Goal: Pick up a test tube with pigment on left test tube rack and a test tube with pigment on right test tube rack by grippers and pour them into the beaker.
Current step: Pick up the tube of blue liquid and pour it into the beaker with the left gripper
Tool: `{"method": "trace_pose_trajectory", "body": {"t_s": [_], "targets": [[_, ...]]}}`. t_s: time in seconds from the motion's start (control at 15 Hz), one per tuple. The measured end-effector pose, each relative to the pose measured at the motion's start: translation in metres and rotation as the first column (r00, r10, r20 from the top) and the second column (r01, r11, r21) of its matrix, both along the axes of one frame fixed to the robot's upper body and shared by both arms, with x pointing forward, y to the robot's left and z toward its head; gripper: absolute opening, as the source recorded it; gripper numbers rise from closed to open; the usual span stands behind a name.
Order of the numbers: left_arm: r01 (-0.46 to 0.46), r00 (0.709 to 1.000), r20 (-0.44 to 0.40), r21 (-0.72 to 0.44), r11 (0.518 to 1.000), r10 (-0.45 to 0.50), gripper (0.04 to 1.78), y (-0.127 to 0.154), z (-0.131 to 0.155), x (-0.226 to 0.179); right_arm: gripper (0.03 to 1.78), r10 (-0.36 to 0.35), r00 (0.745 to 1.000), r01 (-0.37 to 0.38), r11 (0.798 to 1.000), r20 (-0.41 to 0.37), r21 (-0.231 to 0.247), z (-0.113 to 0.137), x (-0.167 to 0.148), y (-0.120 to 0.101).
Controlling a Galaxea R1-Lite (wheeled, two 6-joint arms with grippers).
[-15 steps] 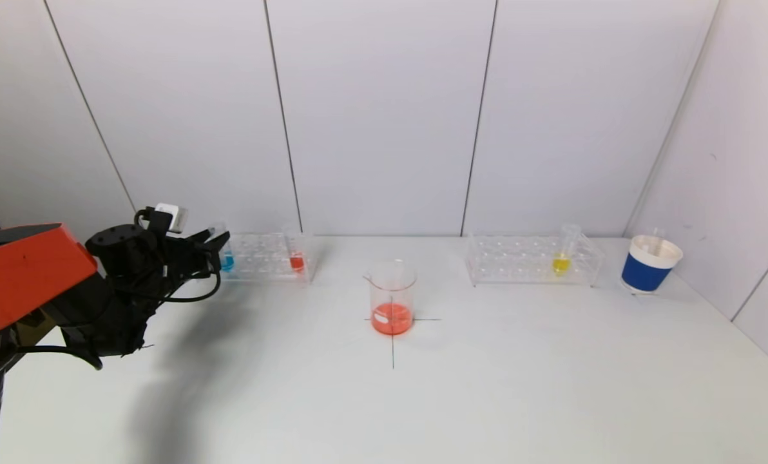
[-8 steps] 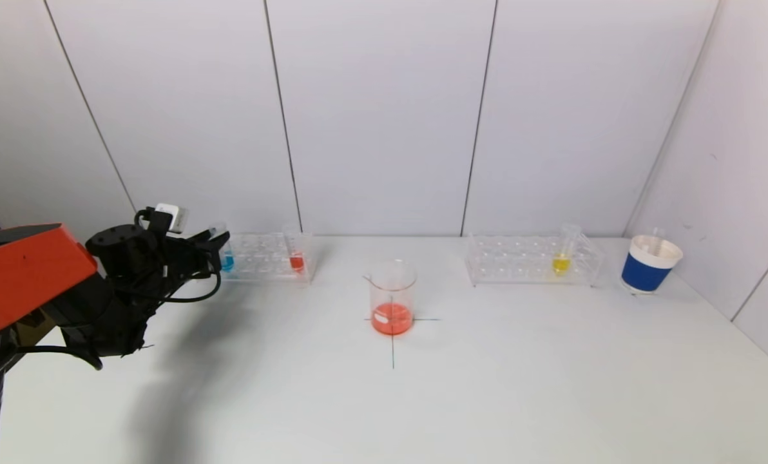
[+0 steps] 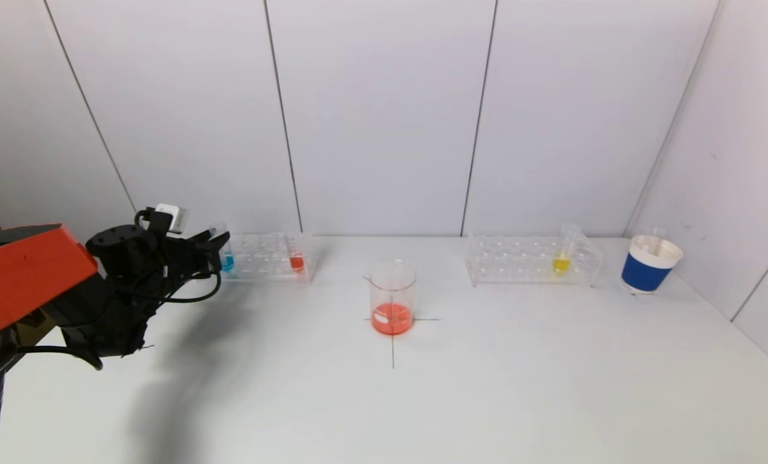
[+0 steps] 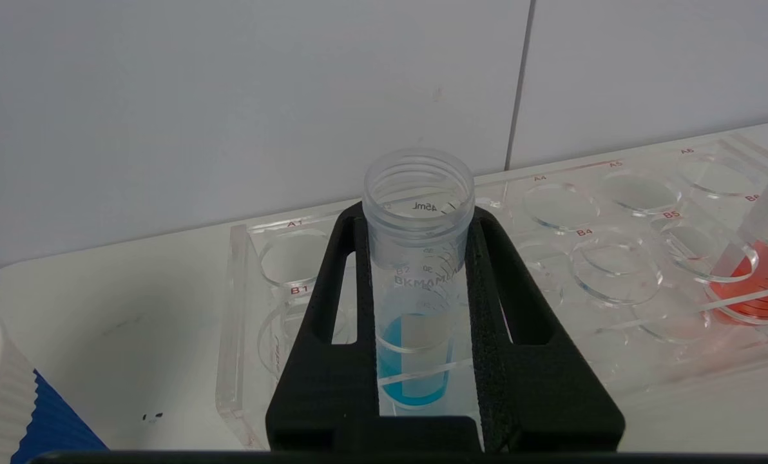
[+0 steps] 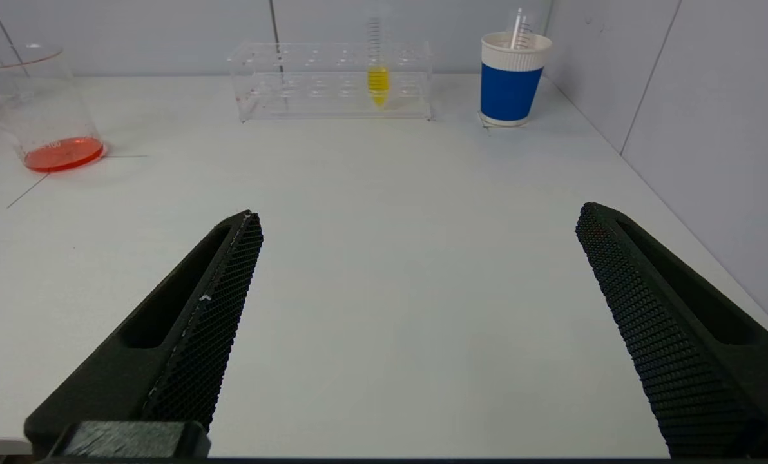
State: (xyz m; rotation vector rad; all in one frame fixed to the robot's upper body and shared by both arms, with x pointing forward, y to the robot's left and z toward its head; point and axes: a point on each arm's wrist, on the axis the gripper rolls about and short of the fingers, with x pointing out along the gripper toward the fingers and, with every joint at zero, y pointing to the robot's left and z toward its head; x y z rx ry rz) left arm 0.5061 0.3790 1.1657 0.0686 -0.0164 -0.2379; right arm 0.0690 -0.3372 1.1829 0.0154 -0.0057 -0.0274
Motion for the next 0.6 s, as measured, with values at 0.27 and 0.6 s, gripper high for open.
{"method": "trace_pose_trajectory", "body": {"t_s": [0.27, 0.6], "targets": [[-0.001, 1.000, 0.003, 0.000, 1.000, 0.001, 0.43, 0.000, 0.002, 0.000, 1.77, 0.000, 1.000, 0.000, 1.000, 0.000, 0.000, 0.000, 0.000, 0.000], [-0.002, 1.000, 0.030, 0.003, 1.000, 0.002, 0.43, 0.000, 0.014, -0.001, 1.77, 0.000, 1.000, 0.000, 1.000, 0.000, 0.000, 0.000, 0.000, 0.000]]}}
